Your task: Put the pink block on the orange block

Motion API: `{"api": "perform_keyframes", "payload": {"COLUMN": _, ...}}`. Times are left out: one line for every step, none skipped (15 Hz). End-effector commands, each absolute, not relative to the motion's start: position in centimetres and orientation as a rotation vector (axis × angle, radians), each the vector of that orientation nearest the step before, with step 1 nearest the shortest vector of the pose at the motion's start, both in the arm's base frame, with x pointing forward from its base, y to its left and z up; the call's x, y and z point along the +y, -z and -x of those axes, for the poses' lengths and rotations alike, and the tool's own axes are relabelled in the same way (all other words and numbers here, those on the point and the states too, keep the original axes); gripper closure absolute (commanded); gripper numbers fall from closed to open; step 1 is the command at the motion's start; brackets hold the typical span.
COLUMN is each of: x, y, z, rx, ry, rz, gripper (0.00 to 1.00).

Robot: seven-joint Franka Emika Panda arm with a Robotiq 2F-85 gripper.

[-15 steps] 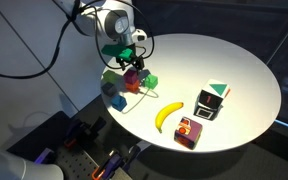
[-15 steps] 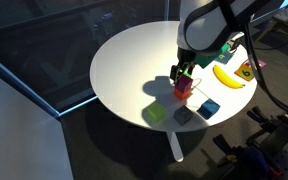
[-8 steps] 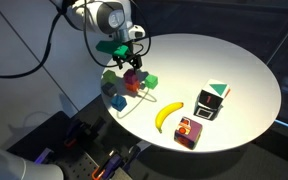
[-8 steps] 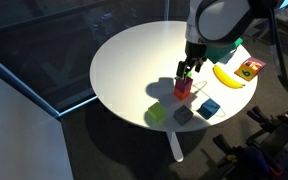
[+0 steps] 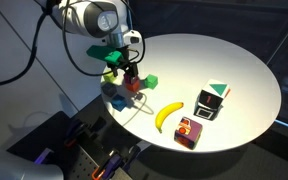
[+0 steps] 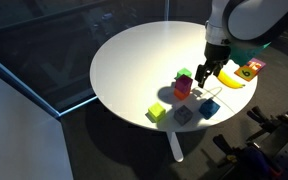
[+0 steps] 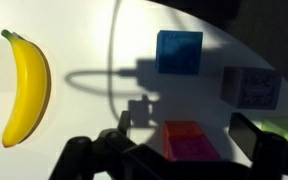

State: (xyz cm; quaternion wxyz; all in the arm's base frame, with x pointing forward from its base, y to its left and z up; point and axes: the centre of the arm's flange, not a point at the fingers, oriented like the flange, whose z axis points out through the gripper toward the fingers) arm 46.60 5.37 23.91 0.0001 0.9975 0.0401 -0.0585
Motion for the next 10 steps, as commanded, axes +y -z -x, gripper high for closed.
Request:
{"api": "perform_keyframes", "payload": {"x": 3.3, "y": -26.9, "z": -42.9, "rx": 0.14, "ry": 0.182, "rz": -3.132, "gripper": 0.0}}
{"api": "perform_keyframes", "payload": {"x": 2.8, "y": -27.4, "z": -42.3, "rx": 0.14, "ry": 0.186, "rz": -3.134, "gripper": 0.0}}
{"api": "perform_keyframes", "payload": {"x": 2.4, "y": -28.1, "z": -41.7, "rx": 0.137, "ry": 0.183, "rz": -3.135, "gripper": 0.0}}
{"api": "perform_keyframes", "payload": {"x": 2.0, "y": -28.7, "z": -41.0, "rx": 0.14, "ry": 0.175, "rz": -3.136, "gripper": 0.0}}
{"api": "perform_keyframes", "payload": {"x": 1.6, "y": -29.4, "z": -40.5, "rx": 0.141, "ry": 0.166, "rz": -3.136, "gripper": 0.0}}
{"api": "perform_keyframes", "payload": {"x": 1.2, "y": -30.0, "z": -40.0, "rx": 0.135, "ry": 0.156, "rz": -3.138, "gripper": 0.0}}
{"api": "perform_keyframes", "payload": {"x": 0.9, "y": -30.8, "z": -39.5, "rx": 0.129, "ry": 0.141, "rz": -3.14, "gripper": 0.0}}
{"api": "perform_keyframes", "payload": {"x": 0.6, "y": -31.5, "z": -39.2, "rx": 0.126, "ry": 0.125, "rz": -3.143, "gripper": 0.0}}
{"api": "perform_keyframes", "payload": {"x": 0.4, "y": -32.2, "z": -38.8, "rx": 0.124, "ry": 0.107, "rz": -3.148, "gripper": 0.0}}
{"api": "perform_keyframes", "payload": {"x": 0.2, "y": -32.9, "z": -38.5, "rx": 0.127, "ry": 0.09, "rz": -3.153, "gripper": 0.0}}
